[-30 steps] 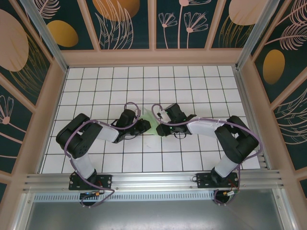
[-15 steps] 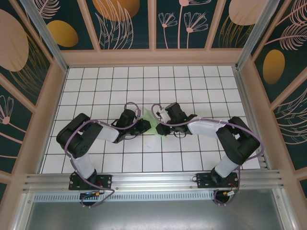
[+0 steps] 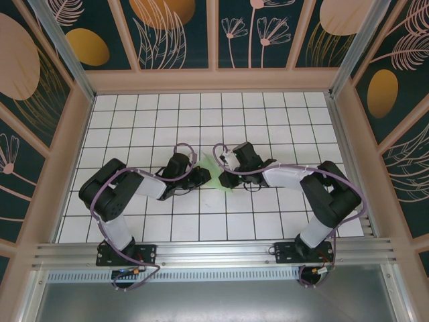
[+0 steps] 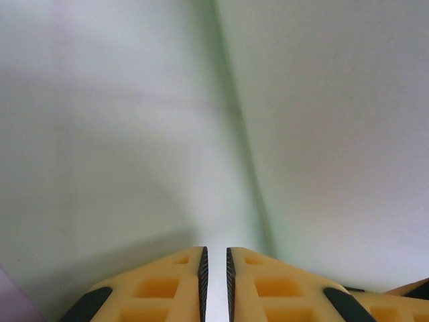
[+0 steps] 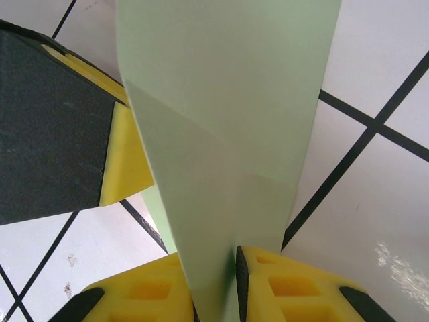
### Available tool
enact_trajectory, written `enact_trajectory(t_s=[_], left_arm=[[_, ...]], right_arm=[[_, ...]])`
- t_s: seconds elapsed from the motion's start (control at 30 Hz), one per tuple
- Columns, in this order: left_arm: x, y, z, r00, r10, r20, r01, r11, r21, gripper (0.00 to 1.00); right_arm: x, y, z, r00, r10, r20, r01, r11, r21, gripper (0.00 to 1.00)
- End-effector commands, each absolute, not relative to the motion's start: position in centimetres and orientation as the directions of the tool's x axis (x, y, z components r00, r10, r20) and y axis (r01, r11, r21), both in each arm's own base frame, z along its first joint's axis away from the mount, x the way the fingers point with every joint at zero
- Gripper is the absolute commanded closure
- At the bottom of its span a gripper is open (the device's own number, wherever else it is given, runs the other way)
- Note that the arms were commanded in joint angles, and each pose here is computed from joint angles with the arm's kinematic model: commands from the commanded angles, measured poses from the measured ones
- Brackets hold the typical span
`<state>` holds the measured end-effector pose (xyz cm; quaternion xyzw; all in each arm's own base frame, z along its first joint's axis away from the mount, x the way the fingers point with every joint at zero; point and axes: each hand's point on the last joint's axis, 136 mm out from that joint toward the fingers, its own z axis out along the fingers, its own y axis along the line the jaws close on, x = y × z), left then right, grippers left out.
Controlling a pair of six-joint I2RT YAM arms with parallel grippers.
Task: Fold a paper plane with a square sheet of paper (fold left side to right side)
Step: Fourth fold the wing at the center of the table.
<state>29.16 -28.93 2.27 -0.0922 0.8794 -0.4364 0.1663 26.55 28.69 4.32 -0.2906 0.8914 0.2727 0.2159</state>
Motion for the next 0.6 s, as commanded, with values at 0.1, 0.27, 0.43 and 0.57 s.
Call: enact_trajectory(t_s=[0.1, 0.27, 0.43, 0.57], left_arm=[[27.6, -27.9, -0.4, -0.947, -0.28, -0.16, -0.066, 0.653, -0.754, 0.8], [27.7, -28.0, -0.2, -0.946, -0.279, -0.163, -0.062, 0.651, -0.757, 0.8], [27.7, -28.1, 0.4, -0.945, -0.275, -0.176, -0.046, 0.646, -0.762, 0.8], [27.7, -28.1, 1.8, -0.941, -0.27, -0.202, -0.018, 0.639, -0.769, 0.76]], right_arm=[[26.0, 29.1, 3.4, -0.745, -0.415, -0.522, -0.645, 0.649, 0.404, 0.79], [26.0, 29.2, 3.0, -0.757, -0.41, -0.509, -0.636, 0.64, 0.431, 0.8], [26.1, 29.1, 2.6, -0.771, -0.404, -0.492, -0.623, 0.638, 0.452, 0.81], [26.2, 29.1, 2.6, -0.773, -0.402, -0.491, -0.621, 0.638, 0.455, 0.81]])
